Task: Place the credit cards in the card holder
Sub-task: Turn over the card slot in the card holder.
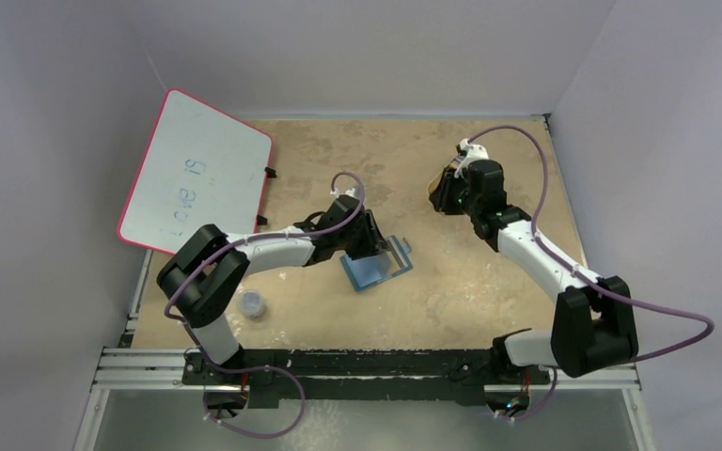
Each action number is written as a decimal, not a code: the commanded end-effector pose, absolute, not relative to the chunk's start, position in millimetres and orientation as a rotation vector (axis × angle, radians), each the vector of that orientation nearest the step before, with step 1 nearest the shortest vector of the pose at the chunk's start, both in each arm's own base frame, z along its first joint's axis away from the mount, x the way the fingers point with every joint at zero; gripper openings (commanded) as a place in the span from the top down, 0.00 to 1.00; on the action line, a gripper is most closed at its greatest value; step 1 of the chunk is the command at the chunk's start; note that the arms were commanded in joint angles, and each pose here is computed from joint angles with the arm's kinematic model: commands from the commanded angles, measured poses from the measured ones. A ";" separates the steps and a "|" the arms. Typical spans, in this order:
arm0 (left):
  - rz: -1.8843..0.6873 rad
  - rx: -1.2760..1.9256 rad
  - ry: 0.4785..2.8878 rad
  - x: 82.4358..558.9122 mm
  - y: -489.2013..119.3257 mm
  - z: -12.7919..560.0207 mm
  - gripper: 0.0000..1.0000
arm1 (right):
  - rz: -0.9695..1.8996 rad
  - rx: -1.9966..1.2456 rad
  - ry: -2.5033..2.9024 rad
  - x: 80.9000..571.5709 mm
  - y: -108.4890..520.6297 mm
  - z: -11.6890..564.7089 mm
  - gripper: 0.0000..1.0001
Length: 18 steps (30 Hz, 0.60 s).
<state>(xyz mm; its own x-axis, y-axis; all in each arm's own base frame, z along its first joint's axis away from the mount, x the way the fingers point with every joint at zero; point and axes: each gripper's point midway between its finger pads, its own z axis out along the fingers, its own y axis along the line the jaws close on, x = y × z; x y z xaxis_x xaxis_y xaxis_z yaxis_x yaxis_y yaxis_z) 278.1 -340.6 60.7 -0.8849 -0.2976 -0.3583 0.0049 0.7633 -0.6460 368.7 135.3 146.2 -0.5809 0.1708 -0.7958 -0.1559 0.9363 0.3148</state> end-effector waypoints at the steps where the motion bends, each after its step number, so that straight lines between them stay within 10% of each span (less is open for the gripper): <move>1: -0.960 -0.194 2.426 299.4 -357.3 80.1 0.60 | 0.341 -0.063 2.080 398.8 118.3 171.6 0.64; 18: -0.982 -0.162 2.449 304.5 -370.4 73.6 0.59 | 0.015 -0.192 2.084 471.1 70.9 161.8 0.45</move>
